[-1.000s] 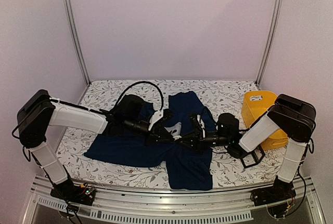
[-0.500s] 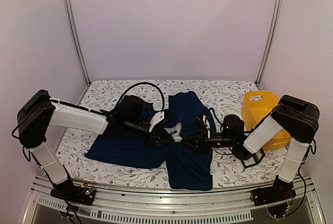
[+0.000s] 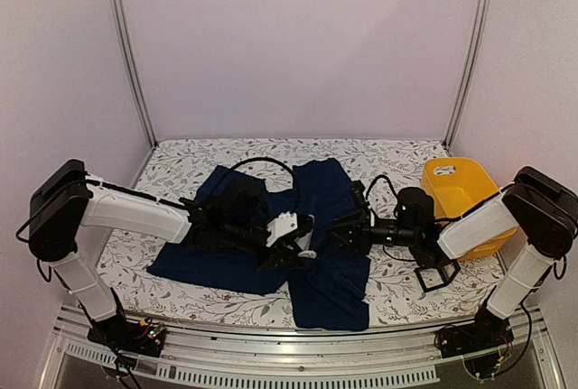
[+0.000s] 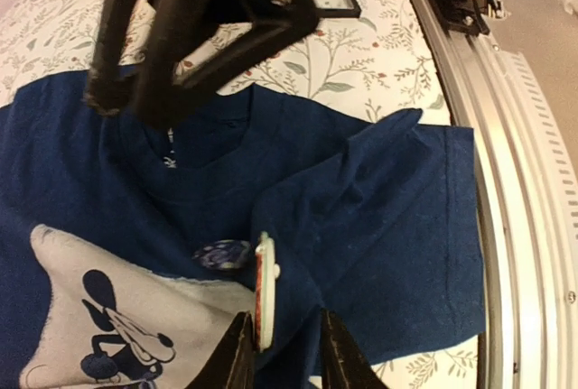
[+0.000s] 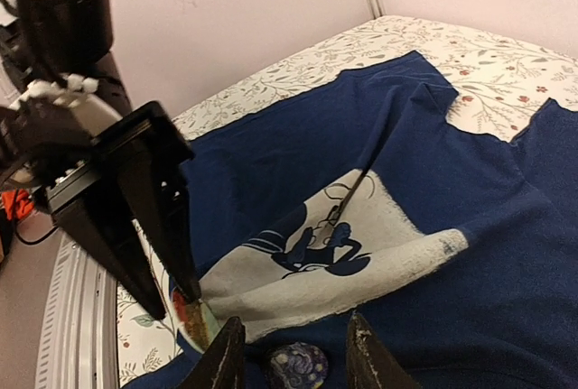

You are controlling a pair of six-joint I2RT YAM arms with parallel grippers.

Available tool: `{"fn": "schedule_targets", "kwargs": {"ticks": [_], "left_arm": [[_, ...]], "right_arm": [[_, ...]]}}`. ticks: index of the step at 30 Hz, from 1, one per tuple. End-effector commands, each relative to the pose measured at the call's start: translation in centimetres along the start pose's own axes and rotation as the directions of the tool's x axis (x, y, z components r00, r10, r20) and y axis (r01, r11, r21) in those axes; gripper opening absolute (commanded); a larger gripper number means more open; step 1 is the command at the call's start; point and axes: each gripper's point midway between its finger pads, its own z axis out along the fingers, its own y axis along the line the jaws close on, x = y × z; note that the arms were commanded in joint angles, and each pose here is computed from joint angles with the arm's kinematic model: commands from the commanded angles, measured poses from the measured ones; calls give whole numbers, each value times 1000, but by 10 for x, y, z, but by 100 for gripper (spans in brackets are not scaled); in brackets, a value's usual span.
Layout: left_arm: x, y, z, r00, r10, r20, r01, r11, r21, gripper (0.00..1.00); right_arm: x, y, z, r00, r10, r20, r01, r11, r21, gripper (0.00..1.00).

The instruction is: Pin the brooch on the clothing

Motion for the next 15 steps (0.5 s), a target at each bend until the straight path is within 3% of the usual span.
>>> {"fn": "schedule_targets", "kwargs": {"ticks": [1,4,9,12,15], "left_arm": [[-10,-31,-3,990,125,-63,-125,992,6,33],[-4,-66,2,987,118,-111,-103,986,134,41],[-9,-105,2,986,92,-141,-55,968,245,35],[-25,-65,-17,997,25,-73,-23,999,27,30],[-18,8,-55,971,-235,37,237,950,-202,28]], "right_arm": [[-2,-29,-9,999,5,-35,1,982,188,38],[-2,-34,-15,999,3,-42,7,972,235,39],[1,-52,-26,995,63,-78,-31,931,365,39],[7,-79,-36,982,137,-128,-50,849,526,39],[18,-106,-44,955,217,-201,-29,746,666,35]]}}
